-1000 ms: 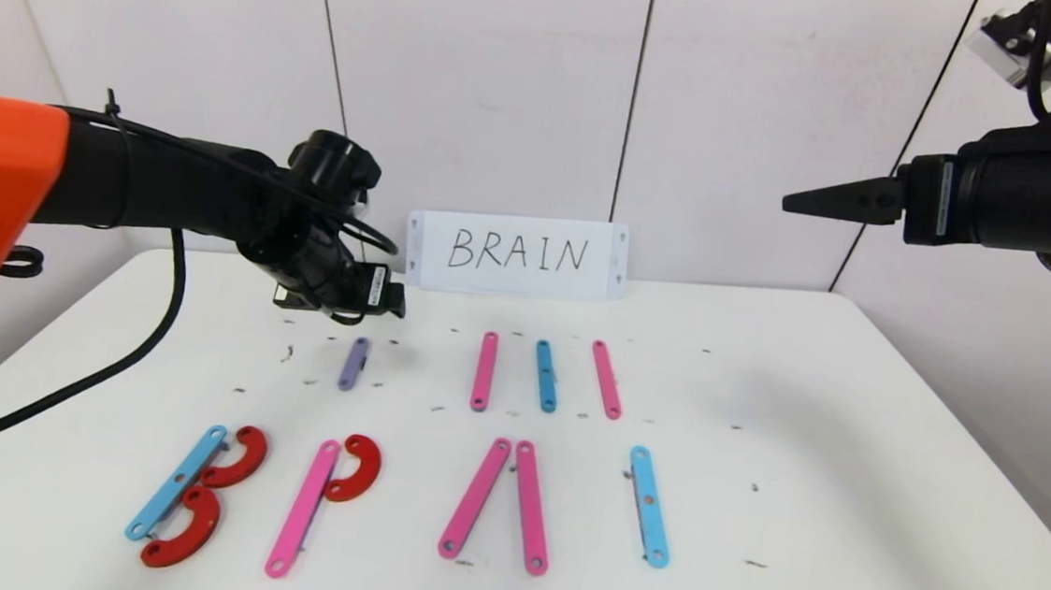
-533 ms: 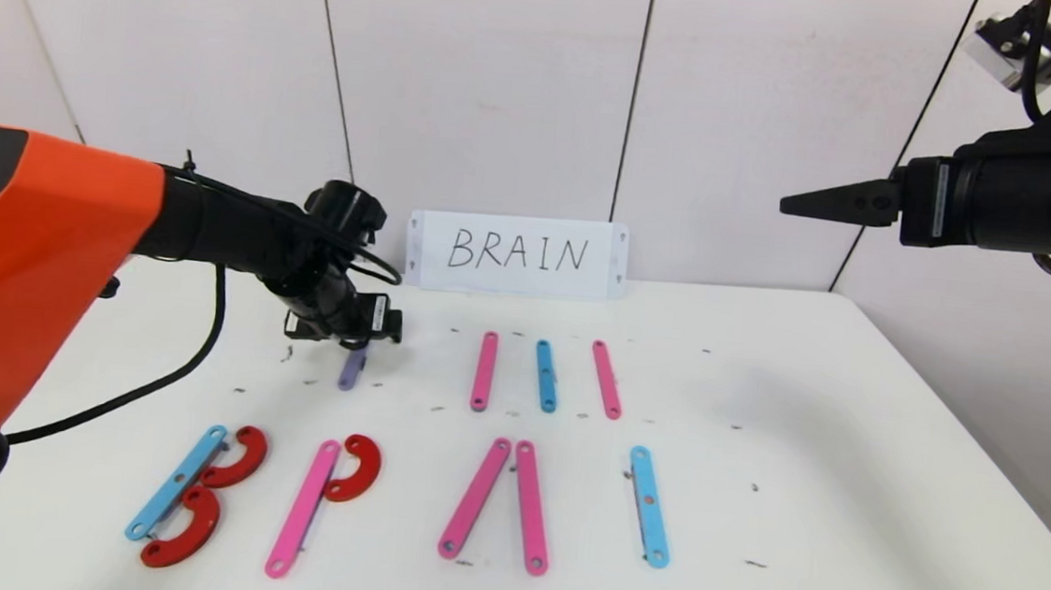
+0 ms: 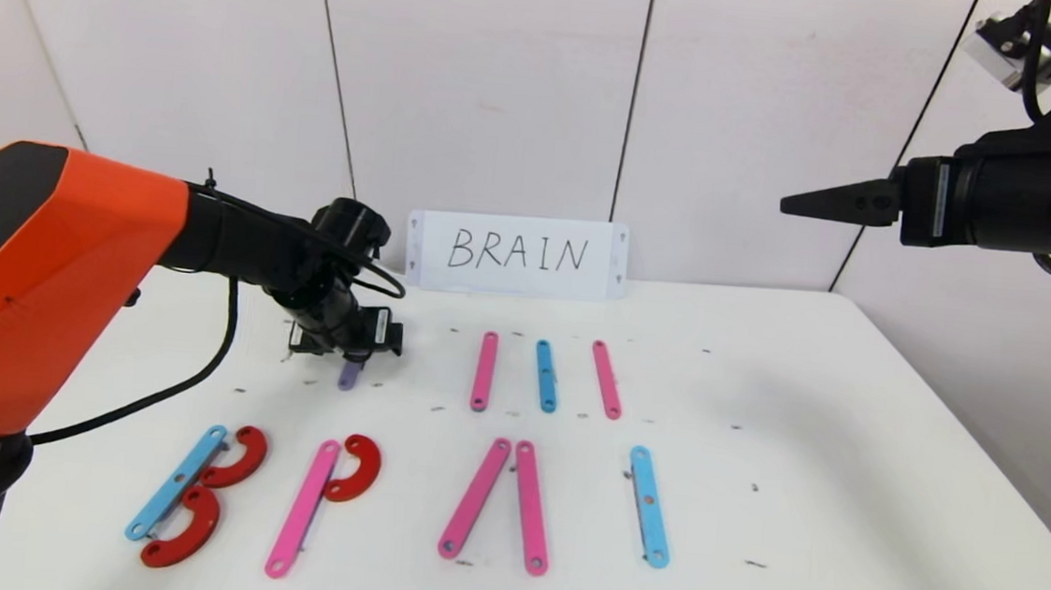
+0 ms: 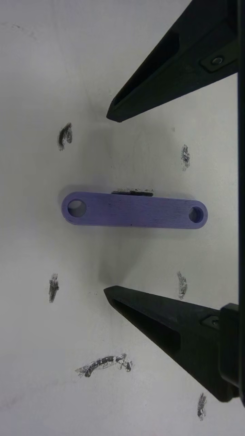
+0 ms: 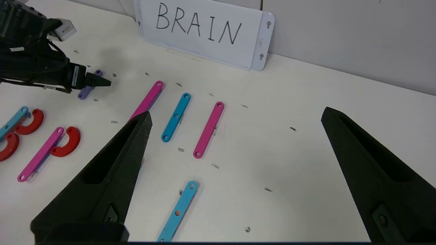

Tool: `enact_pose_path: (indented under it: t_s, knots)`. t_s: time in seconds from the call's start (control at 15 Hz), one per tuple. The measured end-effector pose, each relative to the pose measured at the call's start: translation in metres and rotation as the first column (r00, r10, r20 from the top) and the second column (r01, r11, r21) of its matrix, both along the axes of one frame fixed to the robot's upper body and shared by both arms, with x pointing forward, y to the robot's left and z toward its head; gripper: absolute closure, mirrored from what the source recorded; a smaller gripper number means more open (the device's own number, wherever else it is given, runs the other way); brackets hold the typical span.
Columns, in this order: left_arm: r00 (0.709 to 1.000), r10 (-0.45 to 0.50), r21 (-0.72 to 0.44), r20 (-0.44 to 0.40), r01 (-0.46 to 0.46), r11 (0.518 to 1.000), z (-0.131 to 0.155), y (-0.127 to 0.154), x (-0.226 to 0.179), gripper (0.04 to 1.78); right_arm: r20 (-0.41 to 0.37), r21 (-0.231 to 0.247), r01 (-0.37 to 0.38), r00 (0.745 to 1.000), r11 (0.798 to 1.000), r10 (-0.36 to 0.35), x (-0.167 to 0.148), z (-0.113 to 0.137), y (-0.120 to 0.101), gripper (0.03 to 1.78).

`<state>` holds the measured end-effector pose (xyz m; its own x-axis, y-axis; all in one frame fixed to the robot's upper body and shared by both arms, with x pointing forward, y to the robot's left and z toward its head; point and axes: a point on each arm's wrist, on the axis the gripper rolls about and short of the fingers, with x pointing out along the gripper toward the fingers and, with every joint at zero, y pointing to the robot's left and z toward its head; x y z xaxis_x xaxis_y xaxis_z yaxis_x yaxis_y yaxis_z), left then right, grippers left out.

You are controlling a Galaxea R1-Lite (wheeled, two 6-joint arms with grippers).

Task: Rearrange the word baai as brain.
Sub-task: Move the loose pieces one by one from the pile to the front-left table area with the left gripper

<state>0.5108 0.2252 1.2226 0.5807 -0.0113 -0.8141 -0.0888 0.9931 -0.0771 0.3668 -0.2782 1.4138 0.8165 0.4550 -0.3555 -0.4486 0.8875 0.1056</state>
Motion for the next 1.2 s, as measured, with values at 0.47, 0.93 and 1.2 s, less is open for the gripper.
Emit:
enact_pose_path:
  t_s: [0.47,0.93,1.2]
  knots:
    - [1.000,0.001,0.002,-0.013,-0.001,1.000,-0.0039,0.0001,-0.0011,1.14,0.000,0.000,-0.005,1.000,1.000,0.005,-0.0008,-0.0002,0.0001,0.07]
    - [1.000,-0.001,0.003,-0.019,0.001,1.000,-0.0042,-0.0001,-0.0034,1.56,-0.002,0.000,-0.005,1.000,1.000,0.005,-0.0006,-0.0006,0.0000,0.07]
    - [1.000,-0.005,0.006,-0.009,0.005,1.000,0.0049,0.0012,-0.0099,1.56,-0.003,0.000,-0.006,1.000,1.000,0.006,-0.0006,-0.0009,0.0001,0.07]
